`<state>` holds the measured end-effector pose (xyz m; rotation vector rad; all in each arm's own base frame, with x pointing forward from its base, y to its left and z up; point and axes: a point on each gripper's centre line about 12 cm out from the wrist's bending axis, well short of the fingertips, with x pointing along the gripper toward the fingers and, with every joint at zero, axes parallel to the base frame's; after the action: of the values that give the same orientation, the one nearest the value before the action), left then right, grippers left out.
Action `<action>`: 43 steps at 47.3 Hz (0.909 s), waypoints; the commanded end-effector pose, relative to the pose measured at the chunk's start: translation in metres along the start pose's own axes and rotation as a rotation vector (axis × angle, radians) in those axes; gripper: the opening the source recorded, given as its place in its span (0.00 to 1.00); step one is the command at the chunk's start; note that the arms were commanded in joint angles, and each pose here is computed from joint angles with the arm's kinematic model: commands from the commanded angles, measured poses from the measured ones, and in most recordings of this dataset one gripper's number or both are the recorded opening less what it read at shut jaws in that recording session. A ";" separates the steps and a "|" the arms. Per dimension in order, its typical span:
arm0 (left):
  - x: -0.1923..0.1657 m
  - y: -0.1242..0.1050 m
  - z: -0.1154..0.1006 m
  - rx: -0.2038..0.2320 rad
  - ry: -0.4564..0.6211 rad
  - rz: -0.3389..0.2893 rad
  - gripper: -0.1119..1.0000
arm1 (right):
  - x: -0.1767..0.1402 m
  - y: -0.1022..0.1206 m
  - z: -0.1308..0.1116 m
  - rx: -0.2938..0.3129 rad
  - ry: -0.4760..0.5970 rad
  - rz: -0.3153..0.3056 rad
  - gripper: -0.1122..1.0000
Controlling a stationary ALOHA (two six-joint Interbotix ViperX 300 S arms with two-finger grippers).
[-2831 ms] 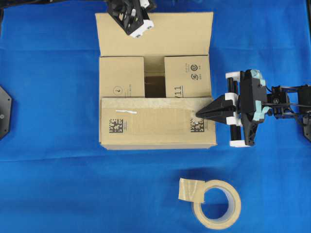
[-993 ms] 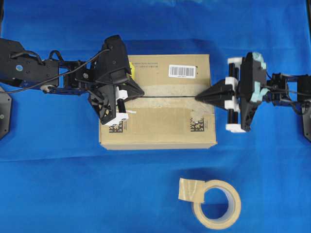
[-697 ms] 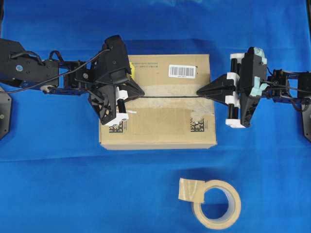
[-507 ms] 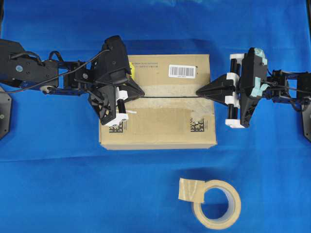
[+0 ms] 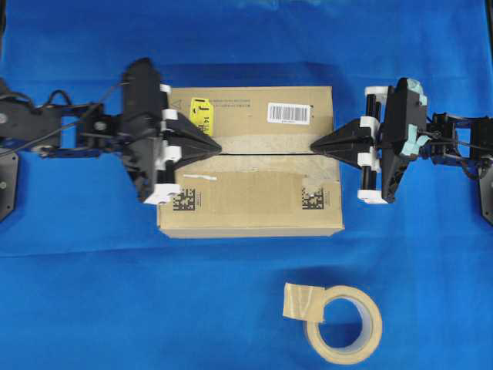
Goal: Close the cardboard box.
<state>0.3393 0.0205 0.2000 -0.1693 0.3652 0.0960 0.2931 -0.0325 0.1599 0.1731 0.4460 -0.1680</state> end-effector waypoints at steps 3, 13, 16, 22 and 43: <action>-0.018 -0.002 0.005 0.004 -0.122 -0.021 0.10 | 0.000 0.000 0.001 -0.002 -0.006 0.000 0.11; -0.038 0.003 -0.023 0.045 -0.186 -0.022 0.10 | 0.000 0.000 0.002 -0.002 -0.012 0.000 0.11; -0.043 0.005 -0.030 0.059 -0.204 -0.022 0.10 | 0.000 -0.001 0.002 -0.002 -0.016 -0.001 0.11; -0.047 0.007 -0.041 0.074 -0.209 -0.019 0.10 | 0.000 0.000 0.003 -0.004 -0.023 0.001 0.11; -0.037 0.011 -0.064 0.087 -0.135 -0.009 0.10 | 0.000 0.000 0.003 -0.002 -0.026 0.001 0.11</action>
<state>0.2788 0.0177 0.1509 -0.0772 0.2474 0.0855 0.2935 -0.0323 0.1604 0.1700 0.4309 -0.1664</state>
